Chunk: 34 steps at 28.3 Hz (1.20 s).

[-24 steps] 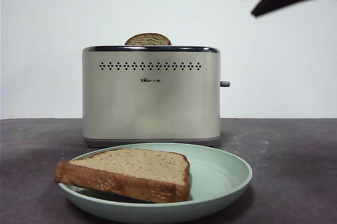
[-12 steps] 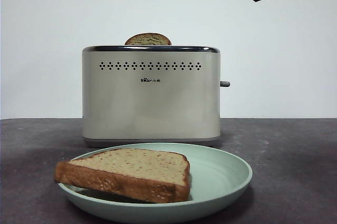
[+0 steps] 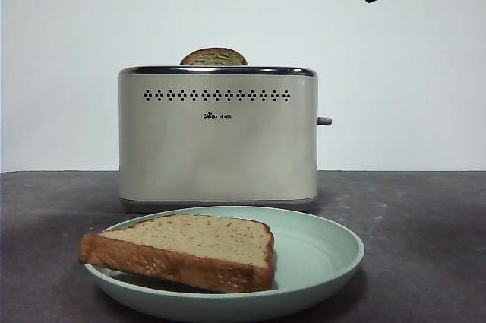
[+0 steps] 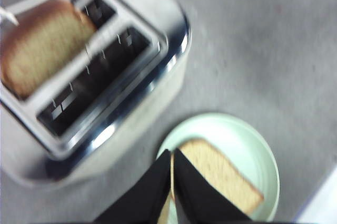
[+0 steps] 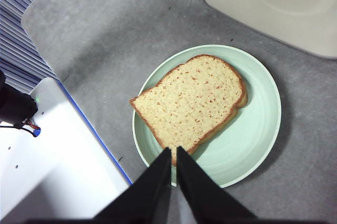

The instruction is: Take the bread from the toaster,put the bread on the plate,put the plate on the table

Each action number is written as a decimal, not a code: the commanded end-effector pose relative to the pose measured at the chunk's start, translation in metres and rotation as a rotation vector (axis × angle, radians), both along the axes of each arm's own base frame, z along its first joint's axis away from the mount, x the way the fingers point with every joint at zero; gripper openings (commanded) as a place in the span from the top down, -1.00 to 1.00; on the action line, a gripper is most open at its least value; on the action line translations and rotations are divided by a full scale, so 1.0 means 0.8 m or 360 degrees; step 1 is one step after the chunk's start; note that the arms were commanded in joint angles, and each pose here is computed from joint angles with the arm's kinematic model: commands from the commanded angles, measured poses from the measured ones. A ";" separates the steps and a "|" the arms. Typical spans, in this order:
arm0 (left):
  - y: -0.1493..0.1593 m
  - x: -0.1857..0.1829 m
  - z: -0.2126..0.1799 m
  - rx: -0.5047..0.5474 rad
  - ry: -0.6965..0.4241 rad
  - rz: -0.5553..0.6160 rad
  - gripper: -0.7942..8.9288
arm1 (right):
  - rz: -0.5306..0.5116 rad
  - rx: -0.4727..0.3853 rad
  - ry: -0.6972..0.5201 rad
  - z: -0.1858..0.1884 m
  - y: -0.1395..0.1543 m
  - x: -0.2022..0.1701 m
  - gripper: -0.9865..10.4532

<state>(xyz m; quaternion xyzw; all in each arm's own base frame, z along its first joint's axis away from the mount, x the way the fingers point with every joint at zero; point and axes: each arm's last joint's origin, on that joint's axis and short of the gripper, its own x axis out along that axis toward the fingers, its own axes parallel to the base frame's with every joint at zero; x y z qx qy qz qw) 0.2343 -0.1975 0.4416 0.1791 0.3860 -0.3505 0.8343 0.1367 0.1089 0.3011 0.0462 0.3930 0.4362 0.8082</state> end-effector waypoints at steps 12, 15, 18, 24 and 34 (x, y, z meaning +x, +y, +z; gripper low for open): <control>0.188 -0.070 0.068 -0.0532 -0.0841 0.0469 0.82 | 0.0023 0.0002 -0.0032 0.003 0.002 0.001 0.82; 0.212 -0.097 0.038 -0.0518 -0.0927 0.0598 0.82 | 0.0023 0.0002 -0.0032 0.003 0.002 0.001 0.82; 0.228 -0.122 0.006 -0.0513 -0.1043 0.0700 0.82 | 0.0023 0.0002 -0.0032 0.003 0.002 0.001 0.82; 0.243 -0.159 -0.066 -0.0561 -0.1271 0.0851 0.82 | 0.0023 0.0002 -0.0032 0.003 0.002 0.001 0.82; 0.250 -0.178 -0.172 -0.0596 -0.1268 0.1027 0.82 | 0.0022 0.0002 -0.0033 0.003 0.002 0.001 0.82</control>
